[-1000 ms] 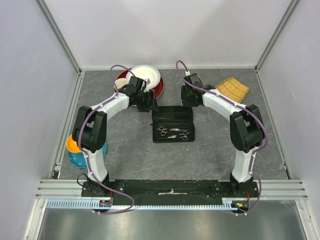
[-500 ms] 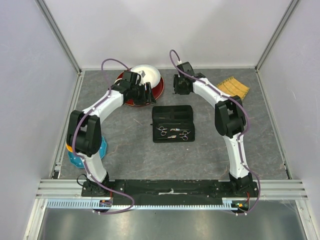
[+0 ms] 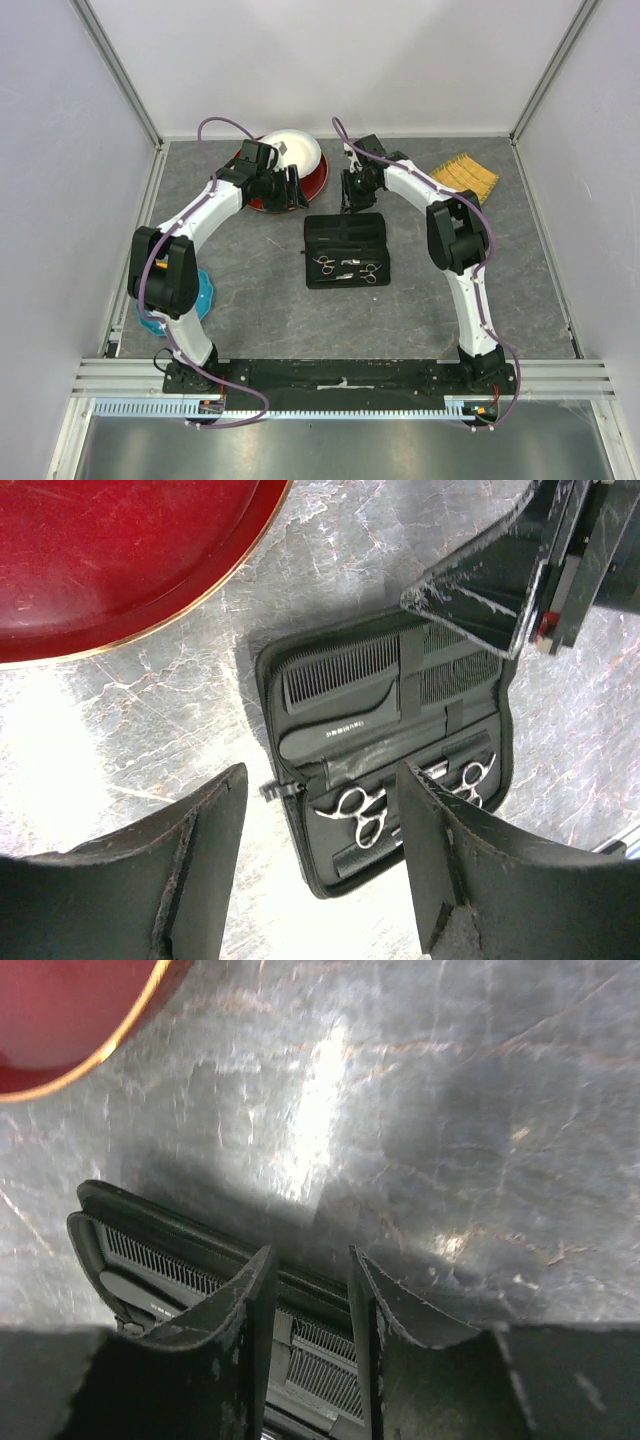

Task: Sort the hair-cutting tools

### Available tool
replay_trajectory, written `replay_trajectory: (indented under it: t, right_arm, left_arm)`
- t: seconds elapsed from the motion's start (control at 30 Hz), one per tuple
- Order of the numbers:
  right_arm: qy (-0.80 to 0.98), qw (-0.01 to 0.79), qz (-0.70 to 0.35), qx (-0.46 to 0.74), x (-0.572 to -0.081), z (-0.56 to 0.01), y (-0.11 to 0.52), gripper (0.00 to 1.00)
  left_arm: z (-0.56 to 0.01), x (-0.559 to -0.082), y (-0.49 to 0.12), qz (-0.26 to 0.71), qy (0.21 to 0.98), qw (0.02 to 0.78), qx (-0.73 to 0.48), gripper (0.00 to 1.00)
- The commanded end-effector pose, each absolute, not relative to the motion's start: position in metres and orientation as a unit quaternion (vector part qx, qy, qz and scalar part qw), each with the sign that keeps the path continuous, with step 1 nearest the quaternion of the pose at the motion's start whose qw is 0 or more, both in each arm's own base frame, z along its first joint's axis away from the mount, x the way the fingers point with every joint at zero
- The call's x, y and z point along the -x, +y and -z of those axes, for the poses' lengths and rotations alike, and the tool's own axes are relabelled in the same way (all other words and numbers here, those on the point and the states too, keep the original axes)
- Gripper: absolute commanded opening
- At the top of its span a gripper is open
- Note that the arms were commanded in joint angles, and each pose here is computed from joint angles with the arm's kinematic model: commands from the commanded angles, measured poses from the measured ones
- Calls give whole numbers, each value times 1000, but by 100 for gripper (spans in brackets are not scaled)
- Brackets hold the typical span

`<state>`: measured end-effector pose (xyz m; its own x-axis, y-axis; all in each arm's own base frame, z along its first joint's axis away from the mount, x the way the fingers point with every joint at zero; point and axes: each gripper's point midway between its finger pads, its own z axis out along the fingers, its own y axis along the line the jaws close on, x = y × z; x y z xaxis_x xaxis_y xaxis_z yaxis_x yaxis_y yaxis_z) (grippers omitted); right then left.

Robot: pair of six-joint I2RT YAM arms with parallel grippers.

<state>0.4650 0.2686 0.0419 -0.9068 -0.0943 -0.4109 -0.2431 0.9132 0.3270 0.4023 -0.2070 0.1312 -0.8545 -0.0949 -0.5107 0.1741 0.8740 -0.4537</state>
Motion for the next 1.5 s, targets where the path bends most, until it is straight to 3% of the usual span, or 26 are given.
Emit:
replay_trajectory:
  t: [0.0,0.37,0.57,0.67,0.7,0.83,0.97,1.17,1.47]
  right_arm:
    - [941,170,-260,137,-432,-71,285,39]
    - [916,165,-324,172,-387,-116,293,32]
    - [921,159,-309,177,-352,-117,286,31]
    - [930,215,-269,126,-359,-130,269,40]
    - [927,277,-233,94,-373,-152,254,41]
    - [921,338,-190,23,-365,-176,219,48]
    - [942,281,-183,3,-314,-149,200,48]
    - [947,258,-188,-31,-258,-134,176,52]
    - [963,104,-229,100,-159,-76,223,31]
  left_arm:
    - [-149,-418,-209,271,920,281,-24,67]
    - [-125,-423,-245,360,905,227,-29,66]
    - [-104,-404,-268,388,901,183,-66,66]
    - [-87,-391,-281,402,898,153,-88,66]
    - [-82,-387,-284,407,898,143,-92,66]
    - [-73,-371,-297,431,889,110,-112,64]
    - [-77,-358,-306,455,876,96,-131,64]
    - [-76,-349,-308,466,869,88,-140,63]
    - [-69,-350,-309,463,873,79,-131,61]
